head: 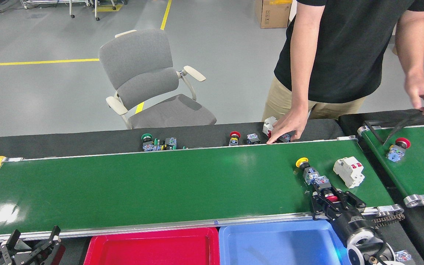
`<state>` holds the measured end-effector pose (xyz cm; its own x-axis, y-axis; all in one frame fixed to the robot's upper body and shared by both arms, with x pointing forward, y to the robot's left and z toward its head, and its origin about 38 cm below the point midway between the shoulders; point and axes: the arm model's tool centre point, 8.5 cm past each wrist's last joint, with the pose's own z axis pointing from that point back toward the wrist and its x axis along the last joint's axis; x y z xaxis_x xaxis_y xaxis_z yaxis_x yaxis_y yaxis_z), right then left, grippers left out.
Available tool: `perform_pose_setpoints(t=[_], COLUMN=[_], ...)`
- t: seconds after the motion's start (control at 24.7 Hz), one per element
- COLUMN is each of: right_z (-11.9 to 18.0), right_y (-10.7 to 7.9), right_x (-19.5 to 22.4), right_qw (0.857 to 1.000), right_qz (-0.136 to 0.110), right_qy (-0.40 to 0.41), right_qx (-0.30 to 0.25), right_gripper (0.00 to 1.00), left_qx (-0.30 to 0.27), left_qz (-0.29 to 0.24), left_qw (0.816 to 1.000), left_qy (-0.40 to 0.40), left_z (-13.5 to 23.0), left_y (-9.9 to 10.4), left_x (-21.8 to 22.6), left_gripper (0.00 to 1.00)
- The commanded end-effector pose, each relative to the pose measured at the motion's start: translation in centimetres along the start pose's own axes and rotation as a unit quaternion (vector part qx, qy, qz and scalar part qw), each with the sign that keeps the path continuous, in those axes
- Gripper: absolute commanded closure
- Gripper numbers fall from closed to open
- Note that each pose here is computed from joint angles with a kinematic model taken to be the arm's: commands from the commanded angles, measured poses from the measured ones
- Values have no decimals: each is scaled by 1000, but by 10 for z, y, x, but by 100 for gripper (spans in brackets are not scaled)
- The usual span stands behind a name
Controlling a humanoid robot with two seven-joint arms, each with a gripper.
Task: Pick switch part from conveyor to tray
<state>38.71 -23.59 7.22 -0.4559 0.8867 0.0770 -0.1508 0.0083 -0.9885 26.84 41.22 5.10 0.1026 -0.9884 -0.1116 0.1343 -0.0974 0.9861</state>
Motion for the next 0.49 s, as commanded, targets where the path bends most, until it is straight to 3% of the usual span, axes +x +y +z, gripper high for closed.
perform_pose_setpoints(t=[0.0, 0.08, 0.16, 0.24, 0.36, 0.41, 0.45], right_z=[-8, -27, -45, -66, -89, -90, -90], right_y=[-19, -29, -27, -27, -23, -18, -14], right_x=[39, 65, 91, 118, 147, 157, 169], right_qw=[989, 981, 974, 964, 947, 943, 937], right_qz=[20, 15, 8, 28, 53, 56, 60], right_qy=[-142, -186, -220, -264, -316, -329, -343], right_qx=[-38, -55, -49, -30, 3, 12, 18], right_gripper=[88, 86, 84, 80, 54, 38, 15], left_qx=[11, 19, 24, 25, 29, 31, 31], left_qz=[-8, -6, -4, -1, 2, 2, 2], left_qw=[1000, 1000, 1000, 1000, 998, 998, 998], left_qy=[0, 0, 0, -14, -47, -49, -50], left_z=[-3, -8, -13, -18, -27, -30, -31], left_y=[8, 13, 16, 16, 19, 21, 21], left_x=[-4, -3, -3, 6, 19, 20, 20], left_gripper=[0, 0, 0, 0, 0, 0, 0])
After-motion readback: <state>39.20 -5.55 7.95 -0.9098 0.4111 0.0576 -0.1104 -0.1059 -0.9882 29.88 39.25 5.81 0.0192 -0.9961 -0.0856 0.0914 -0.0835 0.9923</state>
